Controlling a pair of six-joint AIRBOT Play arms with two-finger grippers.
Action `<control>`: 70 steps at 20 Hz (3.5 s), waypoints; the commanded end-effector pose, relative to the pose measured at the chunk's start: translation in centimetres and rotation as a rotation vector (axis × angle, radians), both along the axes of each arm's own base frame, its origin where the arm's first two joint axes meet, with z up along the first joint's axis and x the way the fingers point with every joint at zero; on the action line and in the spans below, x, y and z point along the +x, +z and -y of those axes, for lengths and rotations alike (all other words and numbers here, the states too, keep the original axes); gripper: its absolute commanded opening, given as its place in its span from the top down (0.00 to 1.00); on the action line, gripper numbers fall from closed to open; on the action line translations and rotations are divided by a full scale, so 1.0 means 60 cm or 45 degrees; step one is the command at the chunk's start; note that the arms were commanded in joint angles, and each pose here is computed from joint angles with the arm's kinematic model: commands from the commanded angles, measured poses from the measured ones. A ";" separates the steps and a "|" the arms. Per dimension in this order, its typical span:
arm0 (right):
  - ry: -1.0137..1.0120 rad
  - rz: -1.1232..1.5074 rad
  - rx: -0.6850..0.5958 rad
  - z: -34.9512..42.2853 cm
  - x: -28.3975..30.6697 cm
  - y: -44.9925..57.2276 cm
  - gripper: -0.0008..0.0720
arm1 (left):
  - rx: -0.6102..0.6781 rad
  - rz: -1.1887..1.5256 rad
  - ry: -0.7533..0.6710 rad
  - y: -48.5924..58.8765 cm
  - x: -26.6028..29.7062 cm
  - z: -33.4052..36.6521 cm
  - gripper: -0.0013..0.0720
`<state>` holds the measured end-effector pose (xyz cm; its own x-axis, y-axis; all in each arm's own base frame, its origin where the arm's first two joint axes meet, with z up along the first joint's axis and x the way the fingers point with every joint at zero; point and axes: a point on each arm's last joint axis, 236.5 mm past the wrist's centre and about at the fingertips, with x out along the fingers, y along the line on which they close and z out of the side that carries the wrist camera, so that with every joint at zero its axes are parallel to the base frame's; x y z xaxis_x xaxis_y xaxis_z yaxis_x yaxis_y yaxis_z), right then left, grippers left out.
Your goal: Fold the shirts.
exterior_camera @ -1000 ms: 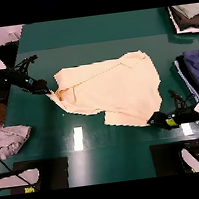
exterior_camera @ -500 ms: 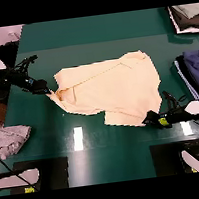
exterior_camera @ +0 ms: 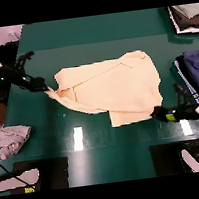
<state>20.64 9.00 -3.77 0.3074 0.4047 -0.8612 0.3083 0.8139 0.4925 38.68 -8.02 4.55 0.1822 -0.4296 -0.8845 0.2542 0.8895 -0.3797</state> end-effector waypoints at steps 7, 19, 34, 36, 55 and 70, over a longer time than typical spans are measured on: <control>-0.004 0.779 -0.313 0.148 0.234 0.461 0.96 | -0.144 1.040 0.219 0.528 0.017 0.008 0.95; -0.165 1.657 -0.849 0.169 0.058 0.956 0.96 | -0.277 2.121 0.274 0.957 -0.370 0.010 0.95; 0.447 0.330 -0.520 0.150 0.328 0.384 0.96 | -0.108 0.429 0.240 0.242 0.036 0.006 0.95; 0.474 0.202 -0.478 0.143 0.370 0.286 0.96 | -0.107 0.302 0.285 0.145 0.087 -0.001 0.95; 0.383 0.165 -0.664 0.222 0.505 0.066 0.96 | -0.075 0.321 0.149 -0.066 0.209 -0.003 0.95; 0.416 -0.022 -0.604 0.206 0.333 0.010 0.75 | -0.118 -0.078 0.065 -0.158 0.078 0.021 0.44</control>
<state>41.88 -3.60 -3.04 0.2393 0.0387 -0.9702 0.0079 0.9991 0.0418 44.97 -8.85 -4.73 0.2193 -0.4811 -0.8488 0.2087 0.8730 -0.4408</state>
